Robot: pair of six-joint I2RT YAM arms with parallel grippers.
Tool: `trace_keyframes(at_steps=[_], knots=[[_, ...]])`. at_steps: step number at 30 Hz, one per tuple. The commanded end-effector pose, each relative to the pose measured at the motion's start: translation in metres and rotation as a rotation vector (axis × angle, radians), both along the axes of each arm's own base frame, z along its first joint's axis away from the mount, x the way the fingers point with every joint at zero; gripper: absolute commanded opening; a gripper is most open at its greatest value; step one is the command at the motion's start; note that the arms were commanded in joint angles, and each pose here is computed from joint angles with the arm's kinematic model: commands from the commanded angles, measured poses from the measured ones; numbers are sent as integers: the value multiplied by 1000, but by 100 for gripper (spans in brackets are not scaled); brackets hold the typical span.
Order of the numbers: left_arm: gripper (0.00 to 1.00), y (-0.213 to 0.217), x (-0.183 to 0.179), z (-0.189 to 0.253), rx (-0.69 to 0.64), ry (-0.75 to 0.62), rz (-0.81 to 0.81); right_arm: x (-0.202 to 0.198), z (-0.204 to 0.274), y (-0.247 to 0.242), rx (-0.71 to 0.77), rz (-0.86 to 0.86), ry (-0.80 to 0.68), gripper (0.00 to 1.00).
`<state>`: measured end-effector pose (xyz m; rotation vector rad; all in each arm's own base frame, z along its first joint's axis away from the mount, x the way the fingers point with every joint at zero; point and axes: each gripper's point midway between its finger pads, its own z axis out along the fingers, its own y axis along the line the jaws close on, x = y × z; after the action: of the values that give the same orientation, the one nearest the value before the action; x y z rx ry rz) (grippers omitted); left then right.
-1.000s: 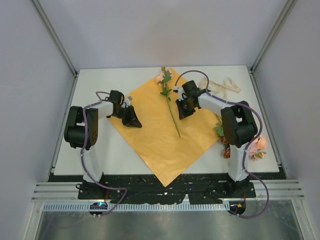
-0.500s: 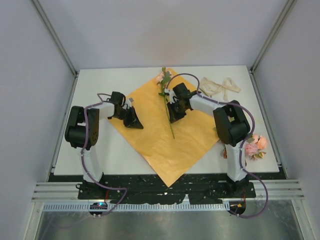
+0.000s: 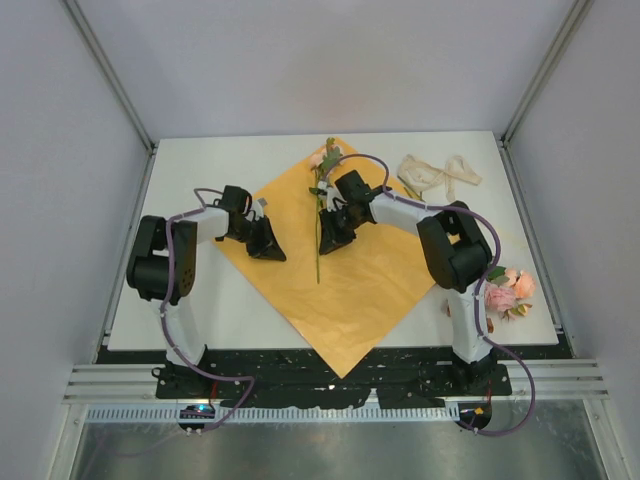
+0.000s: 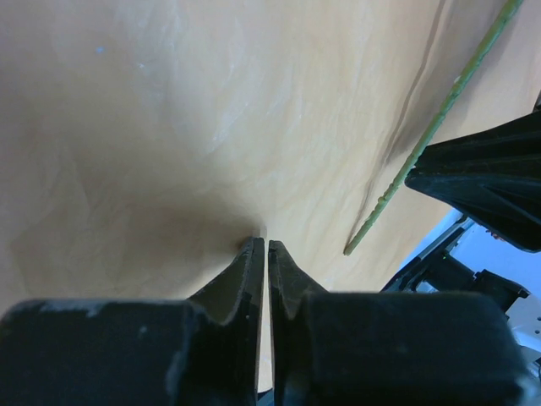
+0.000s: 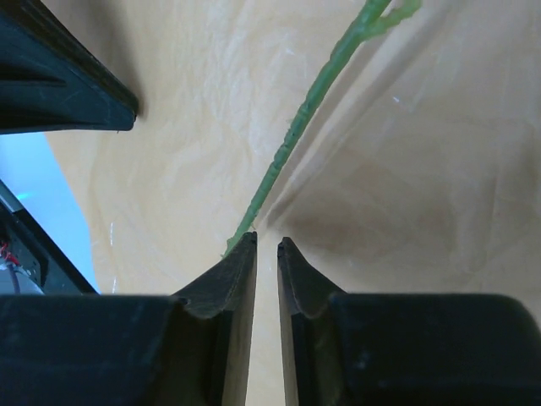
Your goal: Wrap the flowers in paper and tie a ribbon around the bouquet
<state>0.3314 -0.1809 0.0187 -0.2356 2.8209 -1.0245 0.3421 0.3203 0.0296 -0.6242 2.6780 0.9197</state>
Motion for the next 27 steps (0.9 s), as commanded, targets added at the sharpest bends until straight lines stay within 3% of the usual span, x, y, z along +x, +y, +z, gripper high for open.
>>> trace_keyframes(at_steps=[1, 4, 7, 11, 15, 18, 27], knots=[[14, 10, 2, 14, 57, -80, -16, 21, 45, -1, 95, 5, -74, 22], [34, 8, 7, 43, 26, -184, -57, 32, 70, -53, 43, -4, -134, 28], [60, 4, 10, 78, -2, -301, -104, 33, 102, -115, -46, 19, -242, 46], [75, 5, 15, 114, 0, -435, -143, 42, 115, -217, -257, -44, -324, 58], [78, 1, 19, 138, -12, -528, -191, 48, 105, -303, -446, -61, -334, 59], [78, -2, 22, 151, -21, -577, -214, 51, 83, -338, -551, -7, -305, 55], [78, 0, 23, 154, 1, -574, -220, 58, 18, -357, -581, 49, -194, 53]])
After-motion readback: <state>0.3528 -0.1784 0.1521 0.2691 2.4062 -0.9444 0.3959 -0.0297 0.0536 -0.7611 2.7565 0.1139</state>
